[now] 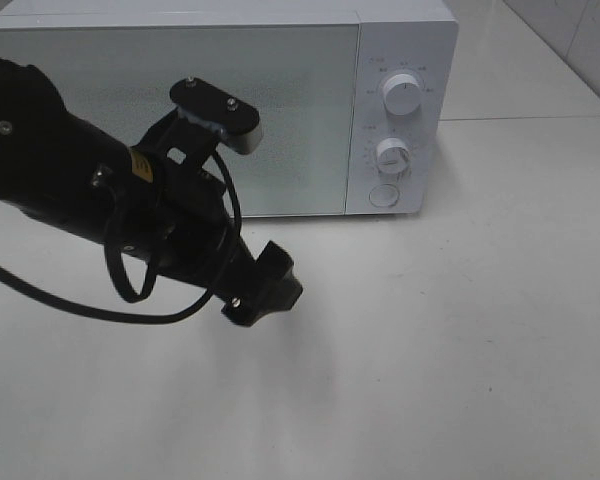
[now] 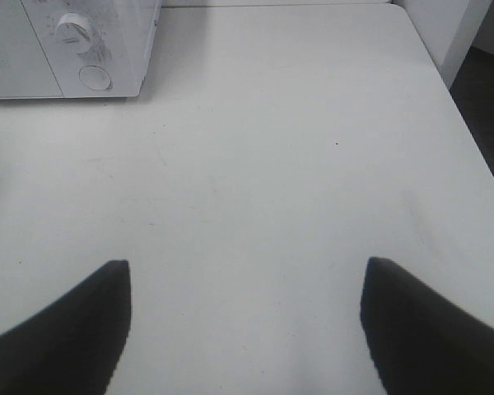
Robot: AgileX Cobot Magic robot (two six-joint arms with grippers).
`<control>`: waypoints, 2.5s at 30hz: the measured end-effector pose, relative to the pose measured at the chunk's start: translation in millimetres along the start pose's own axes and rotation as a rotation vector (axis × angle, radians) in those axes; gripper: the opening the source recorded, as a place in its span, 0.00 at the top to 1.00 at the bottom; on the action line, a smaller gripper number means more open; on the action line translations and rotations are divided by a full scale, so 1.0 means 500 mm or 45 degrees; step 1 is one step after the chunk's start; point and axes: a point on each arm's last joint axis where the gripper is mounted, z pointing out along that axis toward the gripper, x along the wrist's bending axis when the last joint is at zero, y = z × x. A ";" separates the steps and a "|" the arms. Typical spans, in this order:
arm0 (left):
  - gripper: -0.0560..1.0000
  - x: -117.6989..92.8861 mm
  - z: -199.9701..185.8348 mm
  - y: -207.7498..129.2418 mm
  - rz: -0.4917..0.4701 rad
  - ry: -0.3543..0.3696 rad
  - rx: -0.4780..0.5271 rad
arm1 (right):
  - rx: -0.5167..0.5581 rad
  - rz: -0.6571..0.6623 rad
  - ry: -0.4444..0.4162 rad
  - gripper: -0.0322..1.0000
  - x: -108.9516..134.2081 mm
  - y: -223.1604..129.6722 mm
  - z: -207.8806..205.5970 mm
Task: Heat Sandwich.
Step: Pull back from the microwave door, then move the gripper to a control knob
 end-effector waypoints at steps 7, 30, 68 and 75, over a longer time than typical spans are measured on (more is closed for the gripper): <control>0.03 -0.004 -0.025 -0.031 -0.047 -0.067 0.237 | -0.001 0.000 0.000 0.23 0.000 0.000 0.000; 0.03 0.248 -0.269 -0.145 -0.776 0.229 0.401 | 0.000 0.000 0.000 0.23 0.000 0.000 0.000; 0.03 -0.002 -0.489 -0.382 -0.754 0.704 -0.175 | -0.001 0.000 0.000 0.23 0.000 0.000 0.000; 0.03 -0.046 -0.513 -0.408 -0.655 0.768 -0.376 | -0.001 0.000 0.000 0.23 0.000 0.000 0.000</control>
